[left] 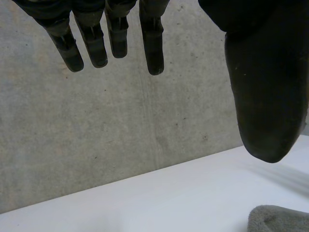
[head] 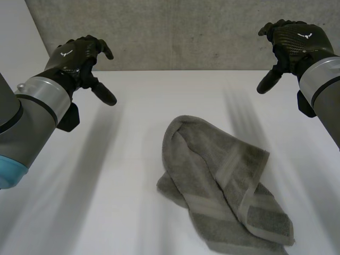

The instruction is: Fold the towel.

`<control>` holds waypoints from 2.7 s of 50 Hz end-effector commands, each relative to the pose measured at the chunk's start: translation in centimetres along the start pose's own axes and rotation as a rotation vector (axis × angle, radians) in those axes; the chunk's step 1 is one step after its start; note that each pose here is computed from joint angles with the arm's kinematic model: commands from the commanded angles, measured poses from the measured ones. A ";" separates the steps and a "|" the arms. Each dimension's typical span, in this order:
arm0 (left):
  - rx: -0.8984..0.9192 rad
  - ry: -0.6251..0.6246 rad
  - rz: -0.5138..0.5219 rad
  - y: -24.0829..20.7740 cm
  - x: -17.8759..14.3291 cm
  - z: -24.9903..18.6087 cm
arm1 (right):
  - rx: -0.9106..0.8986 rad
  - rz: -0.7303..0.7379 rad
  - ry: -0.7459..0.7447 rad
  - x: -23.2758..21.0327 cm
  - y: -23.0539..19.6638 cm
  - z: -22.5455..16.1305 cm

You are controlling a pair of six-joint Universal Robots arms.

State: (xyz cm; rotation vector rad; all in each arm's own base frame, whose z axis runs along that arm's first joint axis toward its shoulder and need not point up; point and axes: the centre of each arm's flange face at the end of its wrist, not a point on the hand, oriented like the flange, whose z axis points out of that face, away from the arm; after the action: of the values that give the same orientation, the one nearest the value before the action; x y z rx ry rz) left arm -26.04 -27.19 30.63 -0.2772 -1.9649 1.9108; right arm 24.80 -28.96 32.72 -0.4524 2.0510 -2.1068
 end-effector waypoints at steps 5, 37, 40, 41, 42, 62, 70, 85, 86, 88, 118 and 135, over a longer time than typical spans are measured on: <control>-0.046 0.074 0.008 1.5 2.1 -0.9 | -0.009 -0.184 -0.086 -0.9 0.1 -0.2; -0.460 0.492 0.107 18.2 9.2 -6.3 | -0.380 -0.459 -0.567 -0.9 16.5 -7.8; -0.440 0.497 0.105 18.3 9.4 -6.0 | -0.378 -0.463 -0.565 -1.0 17.1 -7.8; -0.428 0.498 0.104 18.3 9.5 -5.9 | -0.381 -0.460 -0.568 -1.0 17.3 -7.9; -0.417 0.499 0.104 18.3 9.6 -5.8 | -0.386 -0.455 -0.572 -1.1 17.6 -7.9; -0.080 0.252 0.120 10.3 5.1 3.4 | 0.084 -0.419 -0.382 0.1 7.0 1.4; 0.220 0.103 0.118 -1.0 0.8 6.6 | 0.319 -0.236 -0.209 1.5 -2.1 4.6; -0.153 0.164 0.093 10.0 0.8 1.8 | -0.131 -0.383 -0.407 -2.9 9.5 -1.3; -0.213 0.216 0.088 11.6 1.6 0.4 | -0.146 -0.435 -0.438 -3.1 10.3 -1.9; -0.268 0.282 0.083 13.0 2.6 -1.1 | -0.155 -0.486 -0.475 -3.4 10.9 -2.6; -0.373 0.685 0.135 20.1 9.7 -9.2 | -0.272 -0.425 -0.684 -3.3 17.8 -8.0; -0.411 0.640 0.151 21.4 9.6 -9.3 | -0.254 -0.361 -0.500 0.0 15.9 -4.2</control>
State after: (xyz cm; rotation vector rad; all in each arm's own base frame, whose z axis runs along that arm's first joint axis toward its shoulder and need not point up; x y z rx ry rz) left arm -33.71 -13.57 10.54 -1.0375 -1.8719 1.2263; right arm 23.07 -23.14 15.53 -1.4413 1.9471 -1.5658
